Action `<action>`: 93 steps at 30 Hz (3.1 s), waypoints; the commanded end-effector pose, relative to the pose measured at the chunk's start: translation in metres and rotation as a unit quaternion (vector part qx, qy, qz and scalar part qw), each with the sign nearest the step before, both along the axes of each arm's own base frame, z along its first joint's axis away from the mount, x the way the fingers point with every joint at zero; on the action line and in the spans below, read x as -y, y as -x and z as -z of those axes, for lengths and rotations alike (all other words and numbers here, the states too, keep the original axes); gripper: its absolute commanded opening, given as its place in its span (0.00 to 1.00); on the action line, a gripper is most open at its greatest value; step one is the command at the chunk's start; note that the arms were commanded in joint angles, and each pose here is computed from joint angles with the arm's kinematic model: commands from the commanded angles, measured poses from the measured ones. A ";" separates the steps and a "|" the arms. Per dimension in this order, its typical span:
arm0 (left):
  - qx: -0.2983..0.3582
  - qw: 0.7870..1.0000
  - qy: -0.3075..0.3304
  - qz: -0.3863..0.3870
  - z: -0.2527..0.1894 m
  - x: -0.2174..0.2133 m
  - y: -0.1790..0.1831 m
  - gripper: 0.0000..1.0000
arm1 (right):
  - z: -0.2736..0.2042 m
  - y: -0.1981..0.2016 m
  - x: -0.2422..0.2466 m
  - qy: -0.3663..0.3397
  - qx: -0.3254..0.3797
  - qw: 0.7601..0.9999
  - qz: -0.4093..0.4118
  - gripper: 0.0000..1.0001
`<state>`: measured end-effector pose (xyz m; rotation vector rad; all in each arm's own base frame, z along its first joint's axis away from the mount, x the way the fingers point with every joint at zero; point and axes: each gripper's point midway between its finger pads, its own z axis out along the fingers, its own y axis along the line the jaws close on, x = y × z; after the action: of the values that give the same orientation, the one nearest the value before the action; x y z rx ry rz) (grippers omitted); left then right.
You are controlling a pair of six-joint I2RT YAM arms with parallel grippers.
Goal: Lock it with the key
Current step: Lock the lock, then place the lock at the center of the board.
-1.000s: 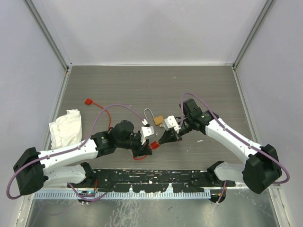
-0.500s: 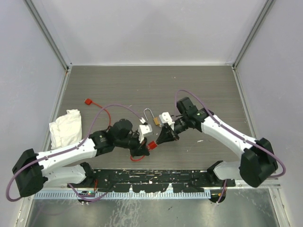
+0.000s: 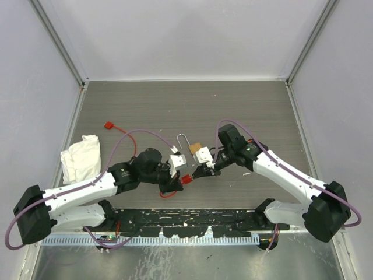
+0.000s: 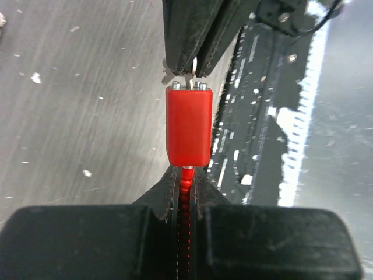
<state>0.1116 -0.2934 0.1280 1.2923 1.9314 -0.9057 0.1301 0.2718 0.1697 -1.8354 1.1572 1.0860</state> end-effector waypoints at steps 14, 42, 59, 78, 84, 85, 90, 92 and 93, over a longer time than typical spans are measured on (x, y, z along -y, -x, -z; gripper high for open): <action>0.241 0.956 -0.151 -0.077 -0.008 -0.009 -0.029 0.00 | -0.005 0.023 0.005 -0.012 -0.133 0.991 -0.015 0.01; 0.231 0.965 -0.102 -0.070 -0.013 -0.019 -0.012 0.00 | -0.005 0.004 0.017 -0.015 -0.148 0.989 0.021 0.01; -0.013 0.993 0.110 -0.044 -0.032 -0.023 0.021 0.00 | -0.007 -0.006 0.022 -0.017 -0.142 0.989 0.045 0.01; -0.123 0.908 0.294 -0.273 -0.081 0.006 -0.108 0.00 | -0.014 -0.129 0.067 -0.047 -0.210 0.916 0.339 0.02; -0.223 0.879 0.294 -0.303 -0.081 0.041 -0.201 0.00 | -0.004 -0.210 0.085 -0.064 -0.217 0.854 0.469 0.05; -0.232 0.874 0.285 -0.316 -0.074 0.048 -0.217 0.00 | -0.002 -0.223 0.087 -0.065 -0.220 0.844 0.485 0.05; -0.252 0.850 0.267 -0.377 -0.039 0.071 -0.297 0.00 | 0.015 -0.280 0.077 -0.067 -0.278 0.809 0.514 0.06; -0.248 0.840 0.258 -0.407 -0.031 0.074 -0.328 0.00 | 0.020 -0.301 0.077 -0.068 -0.287 0.794 0.531 0.06; -0.251 0.836 0.250 -0.419 -0.023 0.076 -0.341 0.00 | 0.021 -0.313 0.078 -0.069 -0.286 0.787 0.543 0.06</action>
<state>0.4124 -0.3681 0.1399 -0.0699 2.1420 -1.2214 0.3887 0.1938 0.1165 -0.5622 2.0991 0.9986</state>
